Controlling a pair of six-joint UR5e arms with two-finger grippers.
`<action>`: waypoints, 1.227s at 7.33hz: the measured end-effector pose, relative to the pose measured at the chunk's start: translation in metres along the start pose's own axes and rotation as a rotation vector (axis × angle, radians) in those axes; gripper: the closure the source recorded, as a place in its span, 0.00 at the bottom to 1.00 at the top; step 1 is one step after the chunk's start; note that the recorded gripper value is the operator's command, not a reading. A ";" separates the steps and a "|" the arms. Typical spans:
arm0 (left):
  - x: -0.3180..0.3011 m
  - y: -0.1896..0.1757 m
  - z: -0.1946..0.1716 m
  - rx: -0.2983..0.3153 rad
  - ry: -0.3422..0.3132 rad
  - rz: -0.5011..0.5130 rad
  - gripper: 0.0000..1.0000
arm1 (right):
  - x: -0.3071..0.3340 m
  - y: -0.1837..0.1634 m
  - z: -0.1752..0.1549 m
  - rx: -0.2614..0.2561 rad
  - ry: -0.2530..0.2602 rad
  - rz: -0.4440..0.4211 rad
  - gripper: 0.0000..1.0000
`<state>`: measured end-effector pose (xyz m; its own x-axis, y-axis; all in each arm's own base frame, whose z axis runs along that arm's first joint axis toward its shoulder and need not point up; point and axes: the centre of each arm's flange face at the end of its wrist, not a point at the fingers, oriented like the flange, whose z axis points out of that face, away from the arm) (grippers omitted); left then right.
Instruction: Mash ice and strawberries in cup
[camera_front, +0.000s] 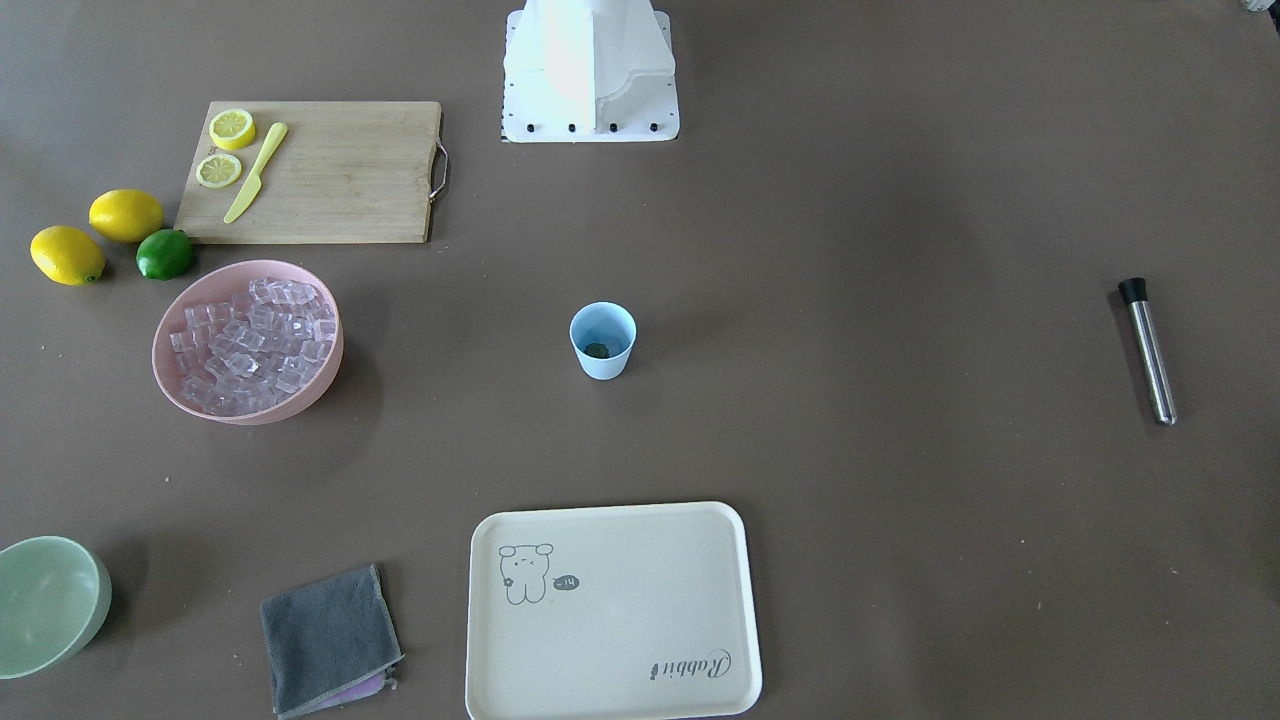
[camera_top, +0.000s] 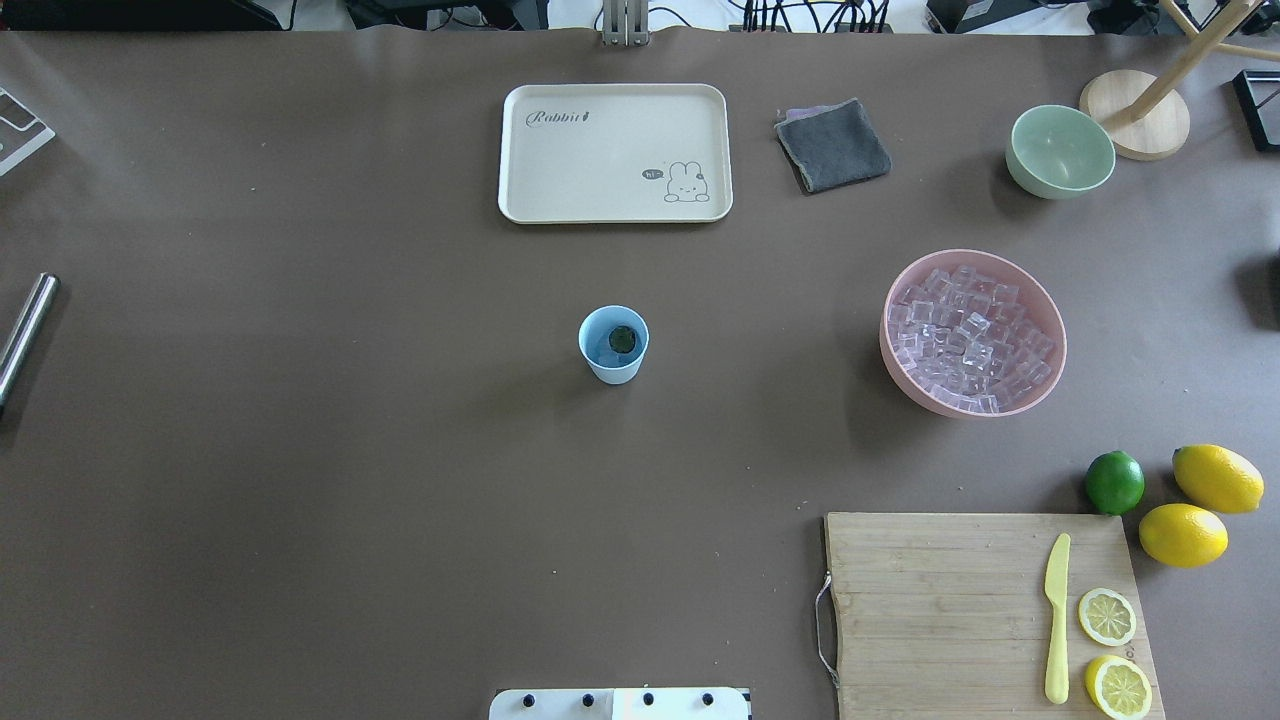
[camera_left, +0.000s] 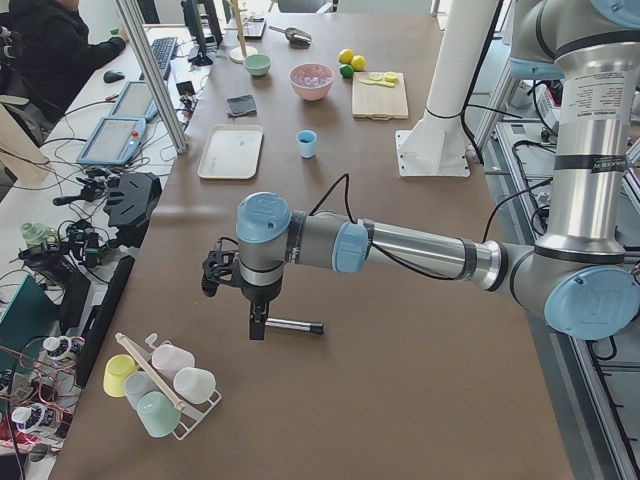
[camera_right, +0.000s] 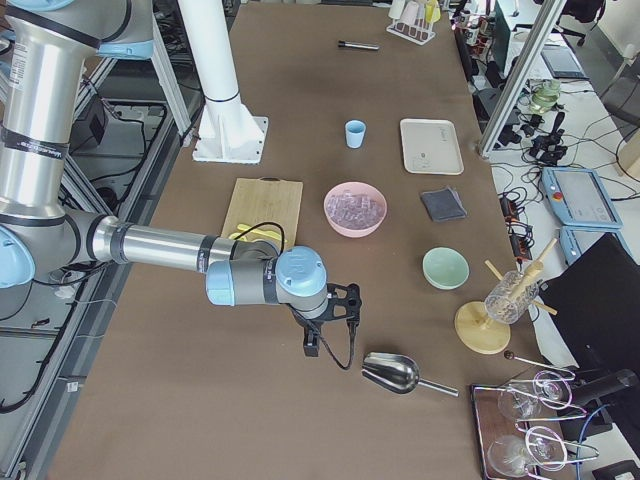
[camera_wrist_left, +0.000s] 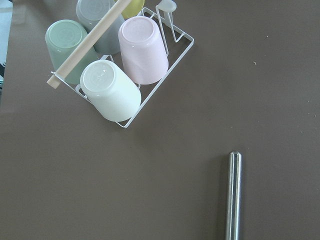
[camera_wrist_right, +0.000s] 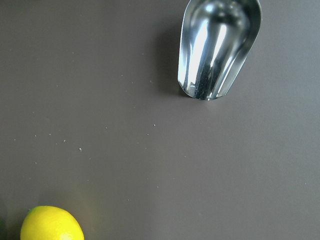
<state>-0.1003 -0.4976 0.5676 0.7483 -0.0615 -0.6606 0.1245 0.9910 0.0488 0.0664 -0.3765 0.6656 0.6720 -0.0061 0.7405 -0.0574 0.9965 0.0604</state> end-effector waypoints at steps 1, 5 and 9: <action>0.006 -0.002 -0.009 -0.040 0.000 -0.003 0.02 | -0.001 -0.001 -0.001 0.002 -0.002 -0.002 0.00; 0.004 0.002 -0.006 -0.084 0.043 0.118 0.02 | -0.002 -0.001 -0.002 0.004 -0.005 -0.002 0.00; 0.002 0.001 0.006 -0.100 0.115 0.111 0.02 | -0.003 -0.001 -0.002 0.004 -0.005 -0.004 0.00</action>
<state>-0.0948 -0.4979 0.5703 0.6734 0.0576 -0.7370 -0.0247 0.9982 0.0554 0.0659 -0.3773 0.6625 0.6682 -0.0104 0.7439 -0.0577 0.9962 0.0658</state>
